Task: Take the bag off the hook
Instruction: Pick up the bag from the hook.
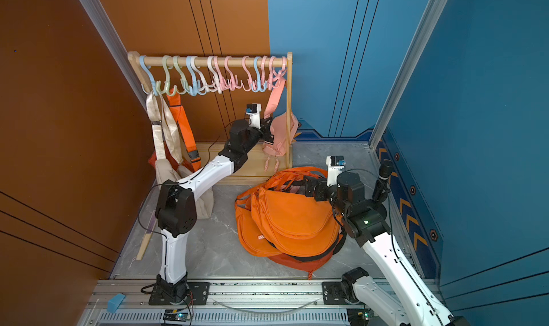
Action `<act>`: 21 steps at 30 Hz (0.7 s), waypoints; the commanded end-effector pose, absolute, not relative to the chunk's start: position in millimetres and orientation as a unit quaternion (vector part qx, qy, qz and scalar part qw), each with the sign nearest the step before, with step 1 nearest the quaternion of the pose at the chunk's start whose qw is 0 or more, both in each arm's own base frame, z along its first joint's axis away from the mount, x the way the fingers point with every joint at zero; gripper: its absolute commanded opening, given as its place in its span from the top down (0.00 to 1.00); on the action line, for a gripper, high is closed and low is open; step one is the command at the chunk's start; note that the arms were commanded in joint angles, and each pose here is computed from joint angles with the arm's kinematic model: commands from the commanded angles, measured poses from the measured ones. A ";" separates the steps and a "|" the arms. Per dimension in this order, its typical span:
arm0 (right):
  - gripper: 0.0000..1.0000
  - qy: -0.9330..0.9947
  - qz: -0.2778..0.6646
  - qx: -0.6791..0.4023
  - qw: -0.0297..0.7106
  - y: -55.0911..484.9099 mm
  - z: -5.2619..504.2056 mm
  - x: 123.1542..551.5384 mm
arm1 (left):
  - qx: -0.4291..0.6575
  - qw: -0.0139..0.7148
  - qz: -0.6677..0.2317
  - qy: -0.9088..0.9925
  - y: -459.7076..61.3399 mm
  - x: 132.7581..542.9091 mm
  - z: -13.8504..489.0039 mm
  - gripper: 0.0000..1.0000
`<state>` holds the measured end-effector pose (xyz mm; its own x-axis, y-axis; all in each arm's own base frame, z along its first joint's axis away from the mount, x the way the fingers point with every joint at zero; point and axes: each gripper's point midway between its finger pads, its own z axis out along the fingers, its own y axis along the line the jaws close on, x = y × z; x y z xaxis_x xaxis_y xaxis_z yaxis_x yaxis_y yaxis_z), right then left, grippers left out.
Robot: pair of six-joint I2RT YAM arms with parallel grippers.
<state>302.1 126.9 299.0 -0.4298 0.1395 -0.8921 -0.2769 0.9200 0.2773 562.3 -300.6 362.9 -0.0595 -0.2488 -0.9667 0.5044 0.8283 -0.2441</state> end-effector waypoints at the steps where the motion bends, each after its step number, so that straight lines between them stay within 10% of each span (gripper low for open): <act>1: 0.00 0.803 0.202 -0.063 0.557 137.5 323.9 308.2 | 0.080 0.719 -0.270 0.636 -266.8 549.4 410.7 1.00; 21: 0.00 0.770 0.205 -0.144 0.586 203.8 364.9 363.9 | 0.035 0.737 -0.261 0.623 -175.4 496.5 450.7 1.00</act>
